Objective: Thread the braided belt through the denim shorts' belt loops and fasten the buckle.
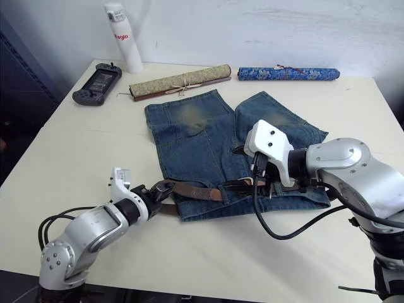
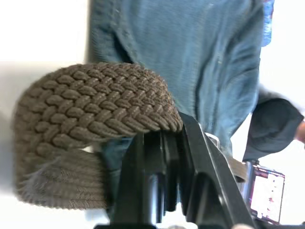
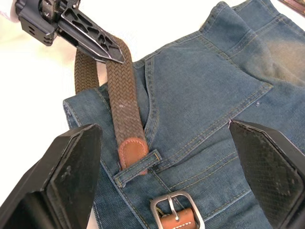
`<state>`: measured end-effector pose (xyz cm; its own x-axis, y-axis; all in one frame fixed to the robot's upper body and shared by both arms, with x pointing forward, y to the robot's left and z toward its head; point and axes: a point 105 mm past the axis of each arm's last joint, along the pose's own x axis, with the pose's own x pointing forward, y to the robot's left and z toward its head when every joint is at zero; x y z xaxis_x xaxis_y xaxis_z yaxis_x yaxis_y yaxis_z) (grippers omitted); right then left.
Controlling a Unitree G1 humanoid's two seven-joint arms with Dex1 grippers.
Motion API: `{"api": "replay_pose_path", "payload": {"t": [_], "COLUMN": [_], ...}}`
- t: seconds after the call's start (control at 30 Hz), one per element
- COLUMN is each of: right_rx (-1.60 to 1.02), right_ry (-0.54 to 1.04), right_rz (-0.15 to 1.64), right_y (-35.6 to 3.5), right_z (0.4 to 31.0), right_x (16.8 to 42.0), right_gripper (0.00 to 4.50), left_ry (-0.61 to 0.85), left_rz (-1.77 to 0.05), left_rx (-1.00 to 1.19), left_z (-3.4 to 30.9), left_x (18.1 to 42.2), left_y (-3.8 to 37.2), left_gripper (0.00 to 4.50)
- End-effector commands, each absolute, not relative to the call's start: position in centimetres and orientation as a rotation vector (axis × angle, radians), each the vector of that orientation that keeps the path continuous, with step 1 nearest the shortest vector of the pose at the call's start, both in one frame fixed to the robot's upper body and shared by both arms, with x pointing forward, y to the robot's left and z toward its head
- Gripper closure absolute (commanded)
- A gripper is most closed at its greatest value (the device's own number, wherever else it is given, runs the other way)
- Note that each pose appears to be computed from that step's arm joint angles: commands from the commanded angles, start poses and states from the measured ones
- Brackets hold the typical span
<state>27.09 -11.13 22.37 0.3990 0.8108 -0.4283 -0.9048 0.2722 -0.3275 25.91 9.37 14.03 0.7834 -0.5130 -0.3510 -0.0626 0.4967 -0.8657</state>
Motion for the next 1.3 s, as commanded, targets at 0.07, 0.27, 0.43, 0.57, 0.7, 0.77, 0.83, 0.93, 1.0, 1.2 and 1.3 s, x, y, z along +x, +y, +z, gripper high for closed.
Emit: {"api": "replay_pose_path", "payload": {"t": [0.07, 0.27, 0.43, 0.57, 0.7, 0.77, 0.83, 0.93, 1.0, 1.2, 1.3], "right_rx": [-0.609, -0.619, -0.623, -0.628, -0.634, -0.639, -0.648, -0.653, -0.66, -0.671, -0.661], "right_ry": [0.136, 0.143, 0.148, 0.153, 0.159, 0.164, 0.175, 0.202, 0.216, 0.244, 0.287], "right_rz": [1.156, 1.133, 1.128, 1.125, 1.122, 1.12, 1.119, 1.125, 1.127, 1.135, 1.163], "right_y": [-10.9, -11.2, -11.4, -11.5, -11.8, -11.9, -12.1, -12.6, -12.9, -13.7, -13.9], "right_z": [23.3, 23.5, 23.6, 23.7, 23.7, 23.8, 23.7, 23.6, 23.6, 23.5, 23.0], "right_x": [26.9, 26.8, 26.7, 26.7, 26.7, 26.7, 26.7, 26.4, 26.3, 26.2, 25.9], "right_gripper": [0.0, 0.0, 0.0, 0.0, 0.0, 0.0, 0.0, 0.0, 0.0, 0.0, 0.0], "left_ry": [0.645, 0.693, 0.735, 0.757, 0.771, 0.778, 0.779, 0.78, 0.795, 0.885, 0.961], "left_rz": [-0.398, -0.477, -0.547, -0.682, -0.763, -0.782, -0.837, -0.924, -0.937, -1.042, -1.184], "left_rx": [-1.028, -1.064, -1.057, -0.958, -0.883, -0.842, -0.775, -0.705, -0.637, -0.485, -0.355], "left_z": [14.9, 14.8, 14.3, 14.2, 14.0, 13.7, 13.6, 13.6, 13.4, 13.6, 15.2], "left_x": [25.9, 26.4, 26.1, 25.5, 25.0, 24.9, 24.2, 22.7, 22.5, 20.9, 18.4], "left_y": [7.5, 5.3, 4.0, 2.9, 2.8, 3.1, 3.6, 4.5, 5.9, 9.5, 11.6], "left_gripper": [4.39, 4.39, 4.39, 4.39, 4.39, 4.39, 3.65, 2.47, 1.69, 0.06, 0.06]}}
